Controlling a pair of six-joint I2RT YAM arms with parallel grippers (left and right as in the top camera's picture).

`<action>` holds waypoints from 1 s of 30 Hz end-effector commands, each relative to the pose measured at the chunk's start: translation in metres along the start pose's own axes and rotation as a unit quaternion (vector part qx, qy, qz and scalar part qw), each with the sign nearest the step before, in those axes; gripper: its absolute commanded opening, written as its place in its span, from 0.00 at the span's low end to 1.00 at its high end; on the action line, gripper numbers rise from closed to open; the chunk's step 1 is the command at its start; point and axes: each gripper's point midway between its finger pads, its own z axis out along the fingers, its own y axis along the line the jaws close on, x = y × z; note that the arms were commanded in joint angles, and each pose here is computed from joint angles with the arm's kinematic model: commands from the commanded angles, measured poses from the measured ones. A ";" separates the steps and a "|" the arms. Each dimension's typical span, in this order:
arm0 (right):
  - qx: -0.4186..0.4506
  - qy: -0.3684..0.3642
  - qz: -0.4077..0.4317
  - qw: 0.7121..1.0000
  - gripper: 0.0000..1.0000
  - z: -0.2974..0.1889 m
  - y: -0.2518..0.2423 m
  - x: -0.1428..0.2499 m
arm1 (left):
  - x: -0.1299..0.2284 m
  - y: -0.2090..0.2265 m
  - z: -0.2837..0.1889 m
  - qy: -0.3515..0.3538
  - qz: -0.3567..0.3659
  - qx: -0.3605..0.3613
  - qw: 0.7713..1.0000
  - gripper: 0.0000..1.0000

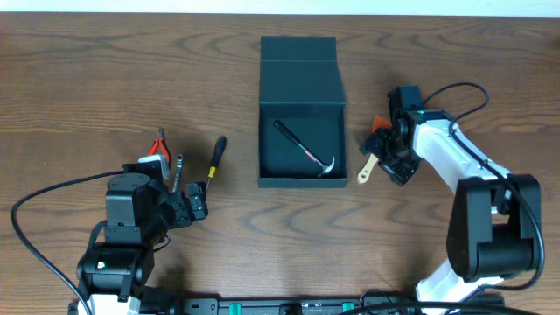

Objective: Pack container
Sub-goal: 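Move the right gripper to the scraper handle and grasp it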

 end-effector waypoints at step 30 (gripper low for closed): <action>0.077 0.053 0.042 0.995 0.77 0.039 -0.027 0.020 | -0.007 -0.001 -0.004 -0.010 0.000 -0.002 1.000 0.99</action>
